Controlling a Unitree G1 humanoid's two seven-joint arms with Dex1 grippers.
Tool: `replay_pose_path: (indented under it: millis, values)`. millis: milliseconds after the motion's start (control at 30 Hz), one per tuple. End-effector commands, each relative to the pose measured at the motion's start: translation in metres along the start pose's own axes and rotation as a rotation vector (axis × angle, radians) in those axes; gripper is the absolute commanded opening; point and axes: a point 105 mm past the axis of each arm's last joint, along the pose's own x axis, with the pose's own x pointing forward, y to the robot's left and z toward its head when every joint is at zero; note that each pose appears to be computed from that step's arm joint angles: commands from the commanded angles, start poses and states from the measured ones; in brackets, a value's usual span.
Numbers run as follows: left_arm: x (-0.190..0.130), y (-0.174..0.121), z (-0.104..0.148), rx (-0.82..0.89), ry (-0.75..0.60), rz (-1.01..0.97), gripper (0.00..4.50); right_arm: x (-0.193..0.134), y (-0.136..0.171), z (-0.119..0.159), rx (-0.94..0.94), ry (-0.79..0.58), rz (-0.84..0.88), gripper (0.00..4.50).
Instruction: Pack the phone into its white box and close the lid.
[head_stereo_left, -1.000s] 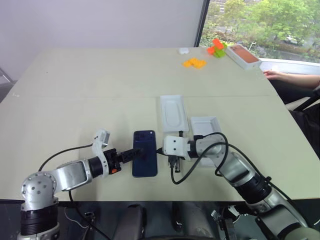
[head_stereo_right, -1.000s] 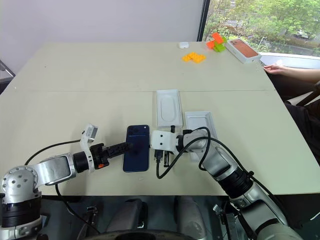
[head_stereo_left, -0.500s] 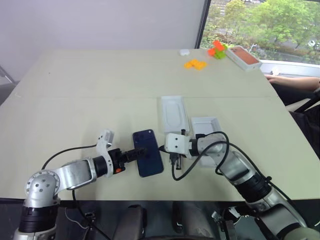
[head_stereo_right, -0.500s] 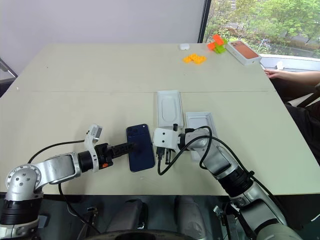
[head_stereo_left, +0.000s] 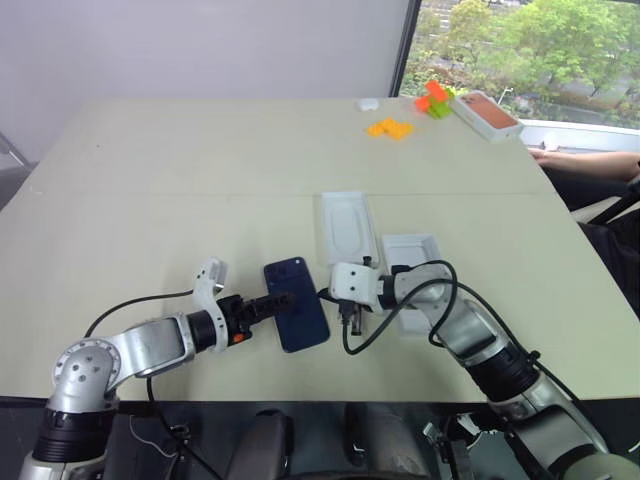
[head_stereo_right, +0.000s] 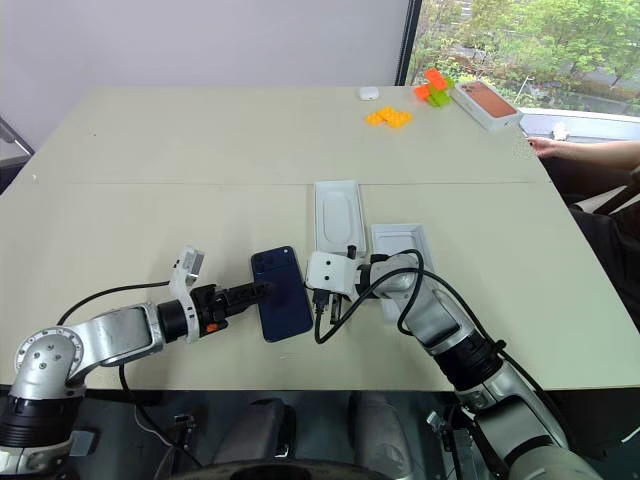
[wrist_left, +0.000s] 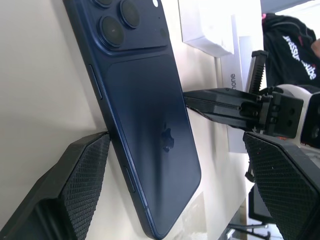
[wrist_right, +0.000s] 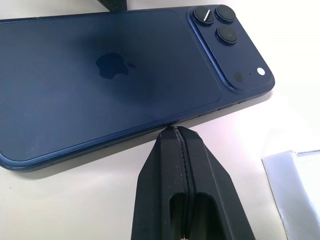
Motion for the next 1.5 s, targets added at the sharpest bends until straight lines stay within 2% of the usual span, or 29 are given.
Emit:
replay_pose_path:
  millis: [33,267,533,733,1000,1167,1500]
  values:
    - [0.017,-0.013,-0.017,-0.061,0.078,-0.052,4.47,0.010,0.012,0.021,-0.037,-0.078,0.059,0.00]
    - [0.015,-0.033,-0.020,-0.009,0.098,-0.137,4.47,0.010,0.013,0.018,-0.017,-0.064,0.070,0.00]
    - [0.017,-0.035,-0.014,-0.021,0.075,-0.147,4.47,0.011,0.013,0.016,0.012,-0.052,0.080,0.00]
    - [0.019,-0.012,-0.018,-0.058,0.081,-0.041,4.47,0.009,0.010,0.017,-0.025,-0.047,0.064,0.00]
    - [0.005,-0.002,-0.006,-0.028,0.047,0.007,4.47,-0.008,0.012,0.018,-0.038,-0.060,0.113,0.00]
    - [0.000,0.008,-0.006,0.003,0.067,0.050,4.47,0.004,0.021,0.020,-0.029,-0.065,0.150,0.00]
    - [0.006,-0.022,-0.011,-0.017,0.063,-0.090,4.47,0.018,0.021,0.027,0.007,-0.085,0.165,0.00]
